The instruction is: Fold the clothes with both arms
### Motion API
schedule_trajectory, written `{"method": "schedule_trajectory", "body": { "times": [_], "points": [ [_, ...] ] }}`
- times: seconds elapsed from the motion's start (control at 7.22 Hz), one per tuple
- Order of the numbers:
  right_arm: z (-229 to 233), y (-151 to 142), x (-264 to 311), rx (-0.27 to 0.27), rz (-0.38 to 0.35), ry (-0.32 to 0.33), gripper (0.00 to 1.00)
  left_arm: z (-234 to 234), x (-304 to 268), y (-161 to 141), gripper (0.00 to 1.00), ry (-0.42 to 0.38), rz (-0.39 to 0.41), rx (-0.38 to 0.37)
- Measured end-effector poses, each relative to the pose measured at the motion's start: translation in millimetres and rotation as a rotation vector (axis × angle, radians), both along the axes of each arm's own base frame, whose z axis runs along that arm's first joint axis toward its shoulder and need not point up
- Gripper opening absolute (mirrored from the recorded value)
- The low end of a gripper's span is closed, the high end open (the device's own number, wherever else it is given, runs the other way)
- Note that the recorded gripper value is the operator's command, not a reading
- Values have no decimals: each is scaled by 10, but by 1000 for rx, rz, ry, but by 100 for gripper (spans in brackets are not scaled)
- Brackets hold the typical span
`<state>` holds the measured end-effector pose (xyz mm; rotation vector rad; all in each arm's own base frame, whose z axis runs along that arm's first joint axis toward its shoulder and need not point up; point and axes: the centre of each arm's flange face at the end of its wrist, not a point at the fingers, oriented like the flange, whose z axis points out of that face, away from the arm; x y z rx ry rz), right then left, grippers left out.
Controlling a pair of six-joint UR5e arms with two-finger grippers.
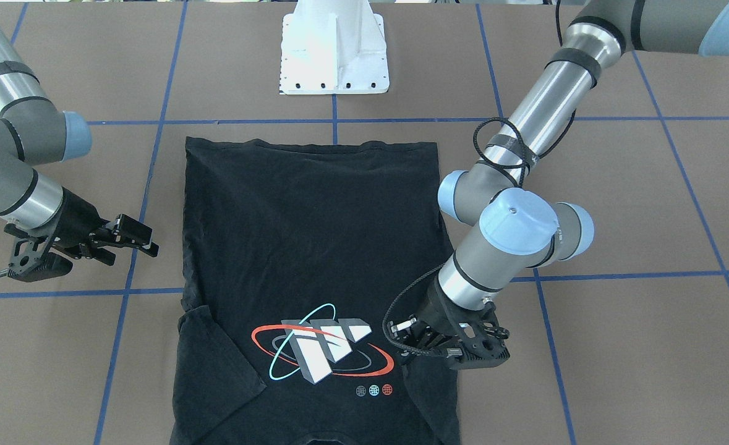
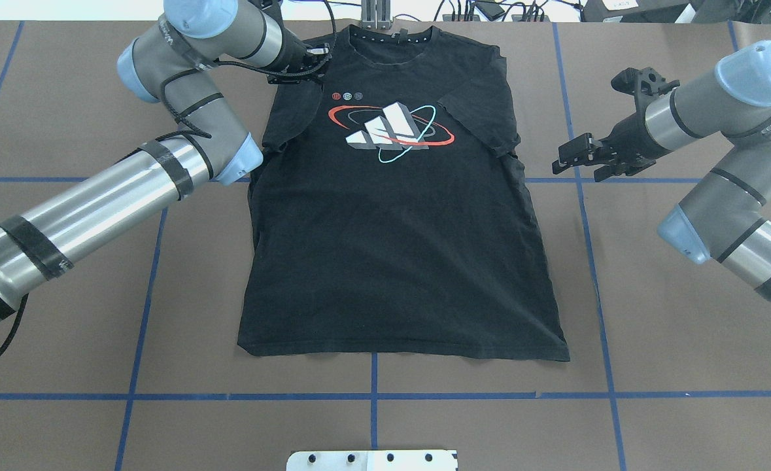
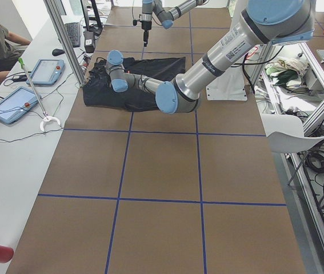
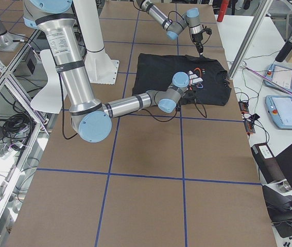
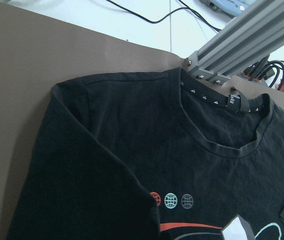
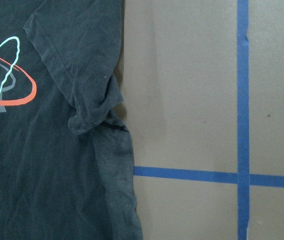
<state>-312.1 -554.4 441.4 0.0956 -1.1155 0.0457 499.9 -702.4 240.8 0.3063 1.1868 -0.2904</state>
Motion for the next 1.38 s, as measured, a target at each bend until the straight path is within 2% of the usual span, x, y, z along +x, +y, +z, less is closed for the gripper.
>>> {"method": "schedule_trajectory", "body": {
  "times": [0.14, 0.42, 0.55, 0.69, 0.83, 1.11, 1.38],
  "points": [
    [-3, -5, 0, 3, 7, 3, 100, -25, 103, 47, 100, -8, -9, 1],
    [-36, -9, 7, 9, 32, 10, 100, -56, 171, 98, 100, -9, -10, 11],
    [-56, 69, 14, 9, 37, 8, 100, -114, 149, 146, 100, 3, -6, 23],
    [-63, 255, 32, -17, 54, 4, 100, -142, 65, 263, 100, 22, -2, 42],
    [-87, 525, 37, -64, 95, -1, 100, -52, -74, 441, 100, 43, 10, 56],
    [-207, 1398, -134, -141, 213, 4, 100, 241, -397, 836, 100, 72, 38, 72],
    [-208, 2167, -338, -169, 281, 28, 100, 328, -653, 1104, 100, 96, 38, 95]
  ]
}}
